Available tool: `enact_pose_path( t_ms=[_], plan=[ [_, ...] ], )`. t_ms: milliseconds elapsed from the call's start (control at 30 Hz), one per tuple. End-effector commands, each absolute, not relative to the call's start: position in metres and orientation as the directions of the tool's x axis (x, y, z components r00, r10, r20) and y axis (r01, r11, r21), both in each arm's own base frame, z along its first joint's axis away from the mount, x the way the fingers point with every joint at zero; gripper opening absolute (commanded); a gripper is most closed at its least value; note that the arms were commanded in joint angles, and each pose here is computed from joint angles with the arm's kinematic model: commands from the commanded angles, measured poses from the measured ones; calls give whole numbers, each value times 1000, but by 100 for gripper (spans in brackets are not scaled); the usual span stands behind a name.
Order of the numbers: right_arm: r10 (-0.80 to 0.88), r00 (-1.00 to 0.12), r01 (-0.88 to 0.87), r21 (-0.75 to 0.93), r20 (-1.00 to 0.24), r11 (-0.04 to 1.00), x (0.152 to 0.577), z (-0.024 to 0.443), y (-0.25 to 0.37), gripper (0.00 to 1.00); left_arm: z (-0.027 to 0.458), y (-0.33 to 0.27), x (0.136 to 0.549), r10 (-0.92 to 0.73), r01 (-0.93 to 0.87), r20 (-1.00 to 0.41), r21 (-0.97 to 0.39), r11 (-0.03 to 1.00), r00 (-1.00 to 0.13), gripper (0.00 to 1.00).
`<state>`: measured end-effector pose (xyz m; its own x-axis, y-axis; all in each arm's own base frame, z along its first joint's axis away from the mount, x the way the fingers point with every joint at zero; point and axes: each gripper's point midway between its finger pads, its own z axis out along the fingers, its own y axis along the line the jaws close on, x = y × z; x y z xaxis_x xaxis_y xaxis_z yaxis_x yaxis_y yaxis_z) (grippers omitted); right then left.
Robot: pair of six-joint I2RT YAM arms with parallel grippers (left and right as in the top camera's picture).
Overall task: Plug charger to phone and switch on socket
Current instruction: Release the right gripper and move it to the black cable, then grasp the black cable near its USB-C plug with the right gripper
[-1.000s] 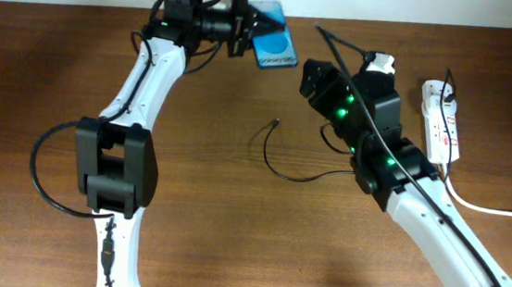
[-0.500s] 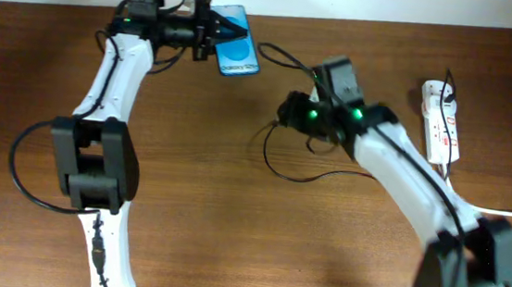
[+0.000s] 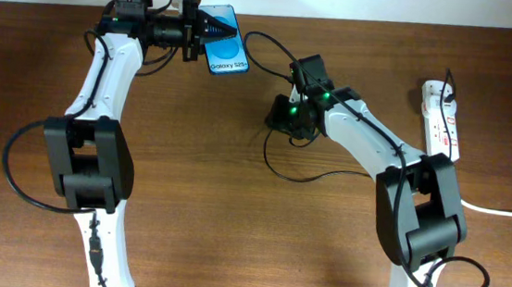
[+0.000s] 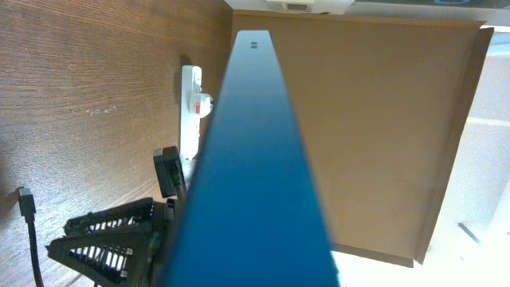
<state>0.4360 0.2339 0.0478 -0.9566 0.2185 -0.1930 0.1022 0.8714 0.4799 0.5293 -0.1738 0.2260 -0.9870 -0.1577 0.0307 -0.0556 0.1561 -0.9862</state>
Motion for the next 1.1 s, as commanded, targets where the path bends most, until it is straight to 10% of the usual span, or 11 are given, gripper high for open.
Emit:
enact_pose_path(
  t_ms=[0,1067],
  plan=[
    [218,-960,109,488,-173,866,438,36,237,37,241,-173,525,-140,-15,-5,-990,140,-990,0],
    [243,-954,134,479,-174,867,443,1,239,29,234,-182,525,-151,-35,8,-985,172,-989,0]
  ],
)
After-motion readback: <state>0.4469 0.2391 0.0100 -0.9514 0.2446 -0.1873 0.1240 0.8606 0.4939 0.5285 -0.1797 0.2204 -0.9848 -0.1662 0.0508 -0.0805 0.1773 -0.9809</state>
